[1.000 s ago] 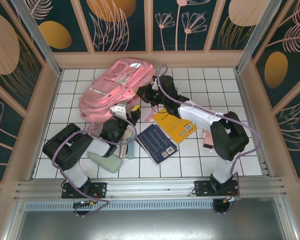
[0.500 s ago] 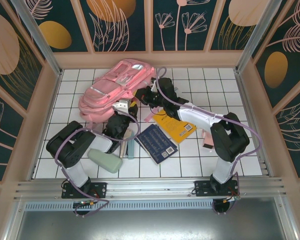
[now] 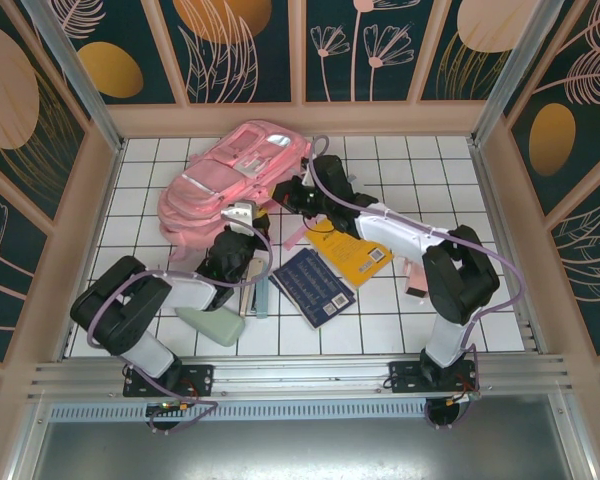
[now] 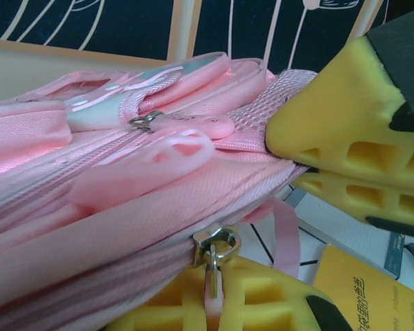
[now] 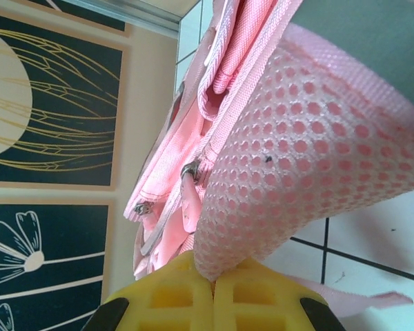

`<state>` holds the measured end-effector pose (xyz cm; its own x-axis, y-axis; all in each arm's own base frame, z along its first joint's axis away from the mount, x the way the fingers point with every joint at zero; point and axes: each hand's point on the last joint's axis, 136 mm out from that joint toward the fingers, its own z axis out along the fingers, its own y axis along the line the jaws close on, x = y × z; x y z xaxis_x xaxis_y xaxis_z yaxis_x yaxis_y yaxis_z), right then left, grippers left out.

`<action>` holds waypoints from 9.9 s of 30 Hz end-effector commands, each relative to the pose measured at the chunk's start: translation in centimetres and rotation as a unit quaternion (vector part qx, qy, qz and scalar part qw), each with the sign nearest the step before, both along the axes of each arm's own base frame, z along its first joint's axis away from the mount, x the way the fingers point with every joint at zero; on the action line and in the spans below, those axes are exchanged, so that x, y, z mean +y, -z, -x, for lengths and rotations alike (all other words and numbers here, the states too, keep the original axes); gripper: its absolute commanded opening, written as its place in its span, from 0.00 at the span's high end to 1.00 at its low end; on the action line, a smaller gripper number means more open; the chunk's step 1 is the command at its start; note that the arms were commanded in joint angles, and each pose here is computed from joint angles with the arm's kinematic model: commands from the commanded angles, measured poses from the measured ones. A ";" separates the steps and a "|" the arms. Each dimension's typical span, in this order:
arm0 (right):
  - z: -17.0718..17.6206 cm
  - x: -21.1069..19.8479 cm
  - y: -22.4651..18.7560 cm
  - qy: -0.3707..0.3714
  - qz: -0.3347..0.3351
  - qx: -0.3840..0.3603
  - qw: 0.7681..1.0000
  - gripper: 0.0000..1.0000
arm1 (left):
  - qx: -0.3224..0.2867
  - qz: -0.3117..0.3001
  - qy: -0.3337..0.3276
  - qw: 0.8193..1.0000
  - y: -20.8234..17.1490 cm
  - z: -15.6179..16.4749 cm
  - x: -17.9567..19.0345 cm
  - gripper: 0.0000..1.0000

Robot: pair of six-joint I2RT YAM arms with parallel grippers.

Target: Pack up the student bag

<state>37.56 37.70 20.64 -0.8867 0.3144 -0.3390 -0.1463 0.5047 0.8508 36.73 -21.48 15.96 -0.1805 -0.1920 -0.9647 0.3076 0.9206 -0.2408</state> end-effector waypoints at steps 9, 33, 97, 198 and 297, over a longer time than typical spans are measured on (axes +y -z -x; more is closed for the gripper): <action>-4.8 -4.9 -1.4 0.050 0.028 -0.043 0.997 1.00 | 0.094 0.022 -0.004 0.995 1.2 1.6 1.0 1.00; -20.7 -14.8 2.3 0.157 0.073 -0.008 0.985 1.00 | 0.274 0.006 0.014 0.962 5.6 3.8 3.5 1.00; -4.8 -6.2 7.4 0.098 0.038 0.151 0.983 1.00 | 0.215 0.094 0.315 0.920 -6.0 5.5 -9.1 1.00; -8.4 -16.1 11.9 0.081 0.073 0.088 0.990 0.75 | 0.291 -0.326 0.066 0.897 7.3 -8.7 -9.2 0.35; 19.2 -15.6 15.4 0.056 0.025 0.185 0.981 0.27 | 0.194 0.055 0.060 0.978 -7.4 -7.9 2.3 1.00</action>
<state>15.80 19.42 3.39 -0.8845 0.4578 0.0897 0.3881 0.6153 0.6861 44.76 -17.75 18.98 -0.6456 -0.2518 -0.7210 0.1621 0.8774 -0.4516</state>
